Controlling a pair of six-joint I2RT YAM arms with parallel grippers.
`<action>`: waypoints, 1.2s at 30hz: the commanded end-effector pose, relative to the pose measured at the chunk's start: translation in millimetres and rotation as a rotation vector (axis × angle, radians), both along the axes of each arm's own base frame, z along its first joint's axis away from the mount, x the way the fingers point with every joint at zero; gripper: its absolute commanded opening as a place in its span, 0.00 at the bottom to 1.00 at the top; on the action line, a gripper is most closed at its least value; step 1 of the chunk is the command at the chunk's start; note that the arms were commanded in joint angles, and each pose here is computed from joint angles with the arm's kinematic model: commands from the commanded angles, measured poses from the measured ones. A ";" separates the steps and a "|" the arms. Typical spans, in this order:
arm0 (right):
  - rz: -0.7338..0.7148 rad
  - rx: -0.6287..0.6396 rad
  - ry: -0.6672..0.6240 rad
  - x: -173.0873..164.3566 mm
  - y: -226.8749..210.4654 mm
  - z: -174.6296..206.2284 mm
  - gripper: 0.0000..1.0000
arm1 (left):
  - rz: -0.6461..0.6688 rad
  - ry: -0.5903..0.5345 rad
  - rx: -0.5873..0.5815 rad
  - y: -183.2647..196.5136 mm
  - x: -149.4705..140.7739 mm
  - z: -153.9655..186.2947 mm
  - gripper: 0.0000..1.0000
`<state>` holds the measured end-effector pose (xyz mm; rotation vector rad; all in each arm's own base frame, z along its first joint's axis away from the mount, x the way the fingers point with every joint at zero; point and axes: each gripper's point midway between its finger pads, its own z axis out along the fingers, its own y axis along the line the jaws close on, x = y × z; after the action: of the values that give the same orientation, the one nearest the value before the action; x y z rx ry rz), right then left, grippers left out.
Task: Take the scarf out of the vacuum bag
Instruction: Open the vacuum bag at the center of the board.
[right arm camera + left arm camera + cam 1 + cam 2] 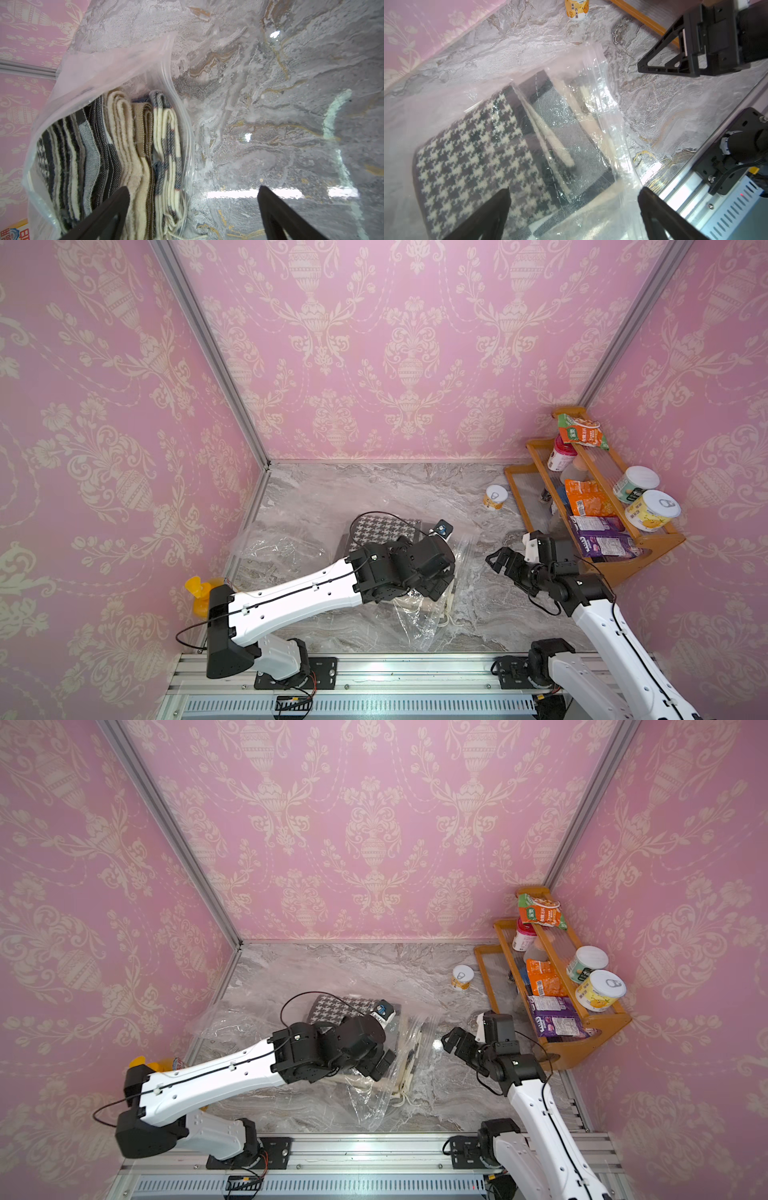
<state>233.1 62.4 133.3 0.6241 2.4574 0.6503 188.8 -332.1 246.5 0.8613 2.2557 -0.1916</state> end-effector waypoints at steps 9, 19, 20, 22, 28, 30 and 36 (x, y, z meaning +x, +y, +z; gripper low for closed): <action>-0.002 0.119 -0.007 -4.5 5.7 8.3 0.99 | 0.037 -0.311 0.366 -43.2 -9.8 -10.5 0.99; -0.013 0.170 0.000 -7.0 5.8 3.2 0.99 | 0.065 -0.379 0.592 -50.9 -2.7 -38.8 0.99; -0.015 0.175 0.000 -7.4 6.0 2.3 0.99 | 0.071 -0.392 0.606 -50.4 -1.3 -39.7 0.98; -0.018 0.181 -0.003 -8.8 5.7 0.2 0.99 | 0.080 -0.418 0.625 -50.7 1.7 -41.3 0.98; -0.019 0.194 -0.003 -13.4 6.8 -3.9 0.99 | 0.094 -0.422 0.666 -49.1 13.5 -52.5 0.75; -0.017 0.195 -0.001 -15.1 7.2 -4.5 0.99 | 0.100 -0.414 0.666 -47.3 16.7 -54.2 0.65; 0.005 0.217 -0.014 -16.4 11.6 -1.3 0.95 | 0.112 -0.392 0.637 -42.7 24.5 -49.1 0.15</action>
<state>217.8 70.5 131.3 0.6869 2.4077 0.8811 207.5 -380.5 188.7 1.0039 1.9874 0.7255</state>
